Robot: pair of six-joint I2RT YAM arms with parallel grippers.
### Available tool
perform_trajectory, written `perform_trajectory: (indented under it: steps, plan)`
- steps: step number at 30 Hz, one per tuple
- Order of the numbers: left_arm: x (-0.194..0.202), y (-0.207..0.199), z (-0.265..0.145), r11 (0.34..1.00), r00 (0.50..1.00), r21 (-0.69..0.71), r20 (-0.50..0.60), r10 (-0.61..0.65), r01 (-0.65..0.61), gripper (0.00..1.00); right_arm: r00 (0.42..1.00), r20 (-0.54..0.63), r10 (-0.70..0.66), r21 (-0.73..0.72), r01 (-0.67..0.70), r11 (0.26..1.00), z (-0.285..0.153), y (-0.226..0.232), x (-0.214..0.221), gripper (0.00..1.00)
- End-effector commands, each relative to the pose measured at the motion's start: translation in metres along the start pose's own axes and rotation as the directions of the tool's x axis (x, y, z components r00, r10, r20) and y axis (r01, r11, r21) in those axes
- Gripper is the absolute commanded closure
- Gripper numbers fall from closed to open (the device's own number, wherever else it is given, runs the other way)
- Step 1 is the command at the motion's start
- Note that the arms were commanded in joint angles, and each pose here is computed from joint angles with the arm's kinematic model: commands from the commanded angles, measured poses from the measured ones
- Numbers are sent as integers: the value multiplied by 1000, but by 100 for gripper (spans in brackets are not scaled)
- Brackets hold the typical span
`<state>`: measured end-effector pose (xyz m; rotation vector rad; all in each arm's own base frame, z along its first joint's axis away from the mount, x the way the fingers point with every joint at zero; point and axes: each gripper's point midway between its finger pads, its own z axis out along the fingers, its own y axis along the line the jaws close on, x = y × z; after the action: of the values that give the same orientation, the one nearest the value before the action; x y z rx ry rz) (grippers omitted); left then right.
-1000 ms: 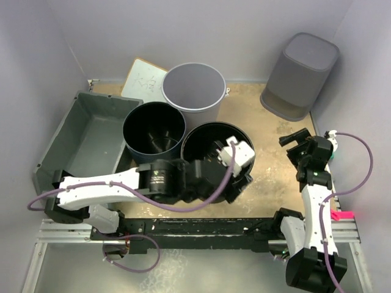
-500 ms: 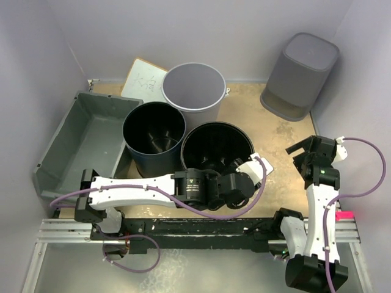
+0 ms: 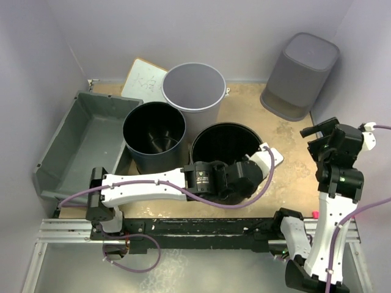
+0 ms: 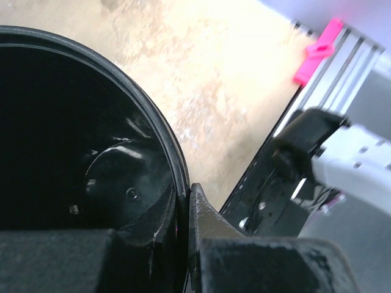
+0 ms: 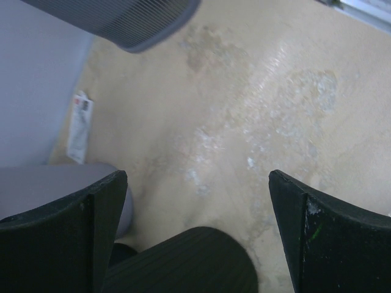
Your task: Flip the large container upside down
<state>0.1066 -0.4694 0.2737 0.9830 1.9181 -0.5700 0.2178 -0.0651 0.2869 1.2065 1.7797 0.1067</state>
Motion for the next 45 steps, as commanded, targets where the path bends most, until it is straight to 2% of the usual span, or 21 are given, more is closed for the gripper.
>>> perform_trajectory:
  steps: [1, 4, 5, 6, 8, 13, 17, 22, 24, 26, 29, 32, 35, 39, 42, 45]
  plan:
    - [-122, -13, -40, 958, 912, 210, 321, -254, 193, 100, 999, 37, 8, 3, -8, 1000, -19, 4, -16, 0]
    - [-155, -1, -60, 903, 820, 330, 410, -399, 274, 100, 997, 72, 16, 31, -18, 999, -21, -1, -22, 0]
    - [-170, 5, -74, 861, 761, 412, 442, -475, 298, 100, 996, 89, 19, 47, -23, 999, -21, -4, -26, 0]
    - [-174, 14, -79, 828, 720, 455, 447, -530, 327, 100, 995, 102, 20, 66, -27, 997, -22, -8, -28, 0]
    - [-160, 31, -72, 798, 677, 470, 448, -584, 378, 100, 991, 130, 14, 108, -28, 994, -23, -16, -32, 0]
    - [-125, 54, -53, 784, 651, 404, 440, -618, 471, 100, 987, 162, -7, 167, -21, 986, -21, -27, -36, 0]
    - [-100, 74, -44, 741, 597, 394, 440, -671, 543, 100, 989, 144, -25, 151, 3, 988, -16, -26, -30, 0]
    - [-78, 109, -39, 704, 538, 366, 462, -705, 608, 100, 988, 64, -138, 17, 137, 990, -2, -8, -10, 0]
    - [-71, 116, -36, 694, 522, 355, 470, -711, 626, 100, 976, 5, -217, -90, 216, 972, 3, 3, 8, 0]
    - [-57, 120, -24, 698, 537, 312, 465, -704, 644, 100, 953, -25, -303, -200, 292, 935, 5, 14, 23, 0]
    - [-30, 121, 4, 715, 595, 223, 424, -683, 663, 100, 902, -52, -428, -399, 374, 837, 1, 33, 50, 0]
    - [-5, 118, 31, 732, 645, 159, 374, -666, 663, 91, 887, -49, -459, -477, 384, 791, 7, 40, 63, 0]
    - [7, 117, 46, 754, 689, 105, 338, -641, 649, 75, 873, -36, -486, -432, 425, 796, 18, 32, 61, 0]
    - [11, 121, 48, 787, 738, 44, 319, -594, 615, 52, 861, -25, -508, -275, 483, 831, 35, 5, 50, 0]
    - [8, 126, 41, 810, 768, 1, 316, -557, 587, 40, 857, -34, -514, -233, 494, 838, 42, -3, 49, 0]
    - [1, 128, 34, 830, 793, -21, 306, -526, 558, 36, 856, -66, -513, -235, 486, 842, 47, 1, 50, 0]
